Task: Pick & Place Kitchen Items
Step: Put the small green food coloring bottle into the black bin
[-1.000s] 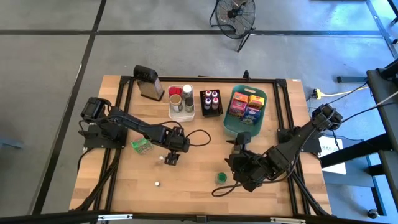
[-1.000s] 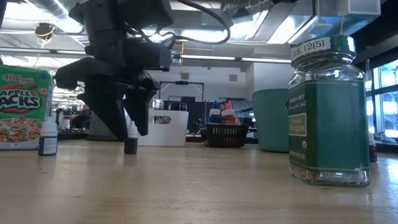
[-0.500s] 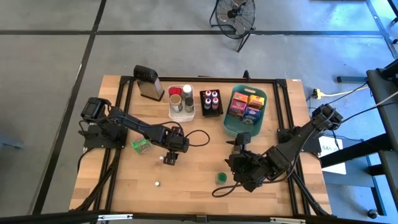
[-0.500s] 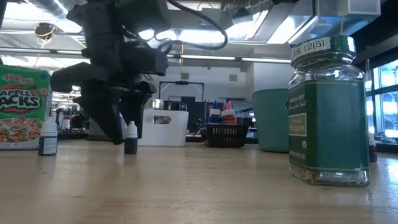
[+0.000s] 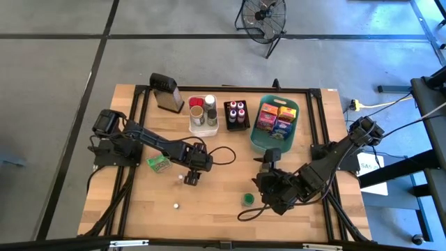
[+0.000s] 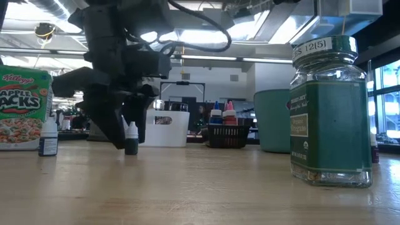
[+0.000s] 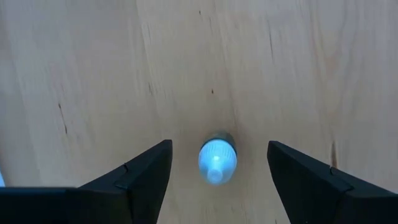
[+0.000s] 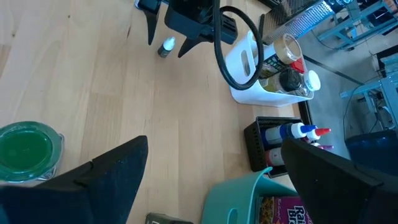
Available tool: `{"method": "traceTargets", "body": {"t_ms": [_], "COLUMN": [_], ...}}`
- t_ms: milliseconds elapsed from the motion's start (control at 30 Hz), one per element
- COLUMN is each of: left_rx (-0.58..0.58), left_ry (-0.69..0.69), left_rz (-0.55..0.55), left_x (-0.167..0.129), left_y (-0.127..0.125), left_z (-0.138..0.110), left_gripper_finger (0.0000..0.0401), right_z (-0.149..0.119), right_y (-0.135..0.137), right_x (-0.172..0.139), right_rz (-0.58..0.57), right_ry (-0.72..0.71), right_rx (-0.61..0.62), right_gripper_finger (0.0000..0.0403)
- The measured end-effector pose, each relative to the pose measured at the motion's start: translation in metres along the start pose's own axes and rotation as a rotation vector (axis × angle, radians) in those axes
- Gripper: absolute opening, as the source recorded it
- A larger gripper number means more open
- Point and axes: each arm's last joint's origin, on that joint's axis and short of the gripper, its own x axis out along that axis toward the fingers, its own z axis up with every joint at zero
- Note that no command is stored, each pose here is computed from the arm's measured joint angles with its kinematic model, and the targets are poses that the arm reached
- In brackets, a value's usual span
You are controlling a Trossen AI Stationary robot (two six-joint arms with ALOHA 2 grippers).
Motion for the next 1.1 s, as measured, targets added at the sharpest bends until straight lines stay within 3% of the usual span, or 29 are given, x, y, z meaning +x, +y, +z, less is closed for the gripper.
{"method": "traceTargets", "body": {"t_ms": [1100], "left_rx": [0.032], "left_ry": [0.020], "left_rz": [-0.021], "left_x": [0.012], "left_y": [-0.001], "left_z": [0.000], "left_gripper_finger": [0.0180], "right_z": [0.000], "right_y": [0.000], "right_x": [0.000], "right_rz": [0.007], "right_ry": [0.001], "right_rx": [0.002], "right_gripper_finger": [0.0370]}}
